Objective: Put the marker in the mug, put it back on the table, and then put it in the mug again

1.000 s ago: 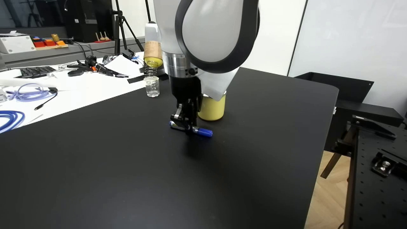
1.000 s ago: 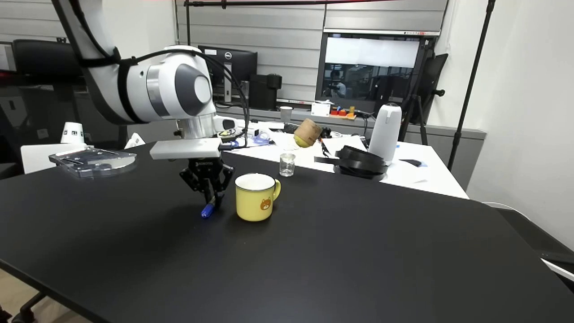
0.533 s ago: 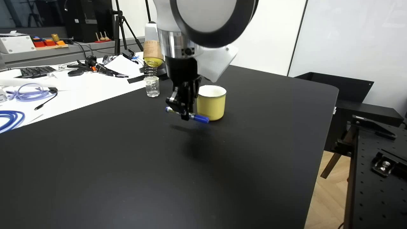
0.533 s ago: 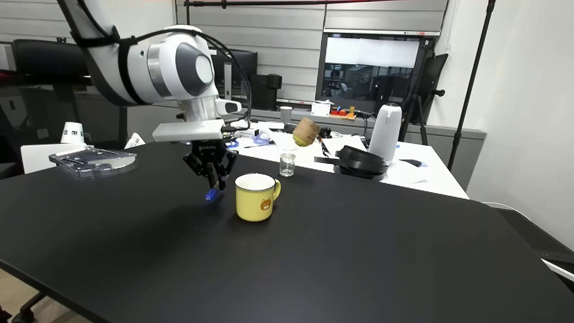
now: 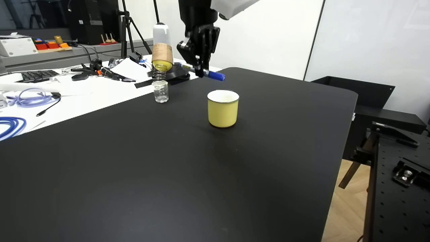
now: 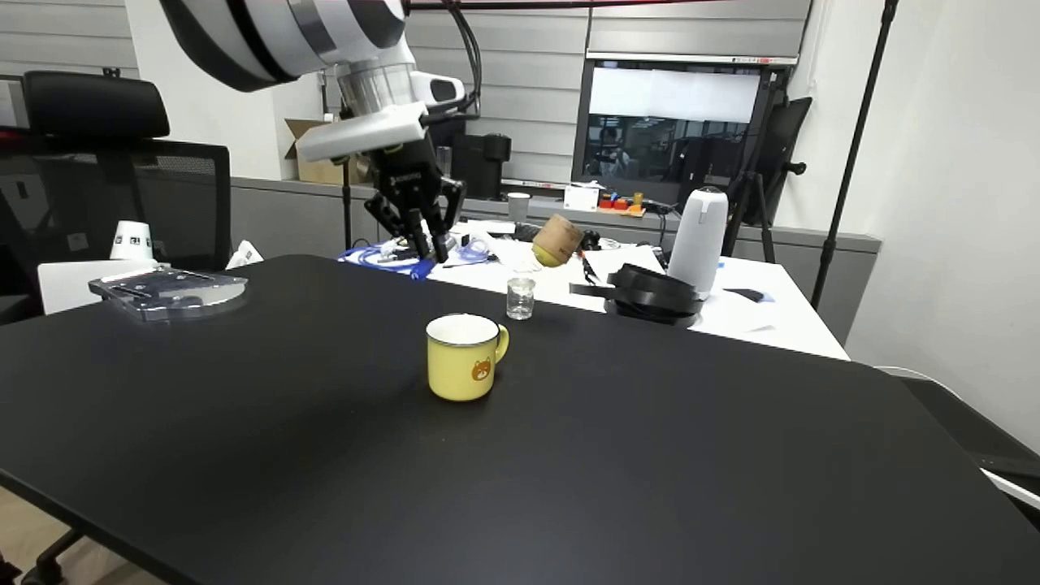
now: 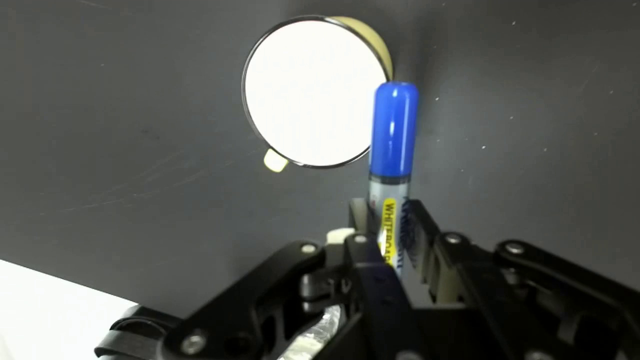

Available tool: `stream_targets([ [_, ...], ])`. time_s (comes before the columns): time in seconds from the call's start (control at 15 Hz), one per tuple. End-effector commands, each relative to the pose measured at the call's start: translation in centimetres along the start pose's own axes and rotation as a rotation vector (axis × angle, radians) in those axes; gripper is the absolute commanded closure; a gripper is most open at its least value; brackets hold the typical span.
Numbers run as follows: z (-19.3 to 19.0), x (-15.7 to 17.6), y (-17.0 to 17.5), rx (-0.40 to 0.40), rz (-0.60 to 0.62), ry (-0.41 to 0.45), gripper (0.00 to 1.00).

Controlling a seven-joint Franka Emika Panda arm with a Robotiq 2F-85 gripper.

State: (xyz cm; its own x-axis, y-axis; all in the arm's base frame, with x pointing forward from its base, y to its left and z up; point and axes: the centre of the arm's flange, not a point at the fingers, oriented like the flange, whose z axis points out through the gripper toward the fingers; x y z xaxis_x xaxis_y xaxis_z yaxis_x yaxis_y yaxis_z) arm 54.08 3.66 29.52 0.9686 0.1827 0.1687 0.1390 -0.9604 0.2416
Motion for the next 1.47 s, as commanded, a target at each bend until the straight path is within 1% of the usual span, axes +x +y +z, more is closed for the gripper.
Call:
stream_targets([
  [0.0, -1.1, -1.1, 1.6, -0.077, 0.087, 0.101, 0.95],
  [0.13, -0.8, -1.5, 2.2, -0.132, 0.124, 0.195, 0.95],
  [0.27, -0.1, -2.3, 2.8, -0.176, 0.171, 0.261, 0.95],
  [0.4, 0.4, -3.2, 3.9, -0.195, 0.213, 0.275, 0.95],
  [0.53, 1.1, -4.4, 4.2, -0.204, 0.243, 0.253, 0.95],
  [0.67, 2.0, -5.7, 3.4, -0.178, 0.259, 0.22, 0.95],
  [0.87, 3.6, -7.2, 1.6, -0.124, 0.278, 0.193, 0.95],
  [1.13, 4.6, -7.4, 0.1, -0.074, 0.326, 0.211, 0.95],
  [1.4, 4.7, -7.0, -0.7, -0.054, 0.338, 0.25, 0.95],
])
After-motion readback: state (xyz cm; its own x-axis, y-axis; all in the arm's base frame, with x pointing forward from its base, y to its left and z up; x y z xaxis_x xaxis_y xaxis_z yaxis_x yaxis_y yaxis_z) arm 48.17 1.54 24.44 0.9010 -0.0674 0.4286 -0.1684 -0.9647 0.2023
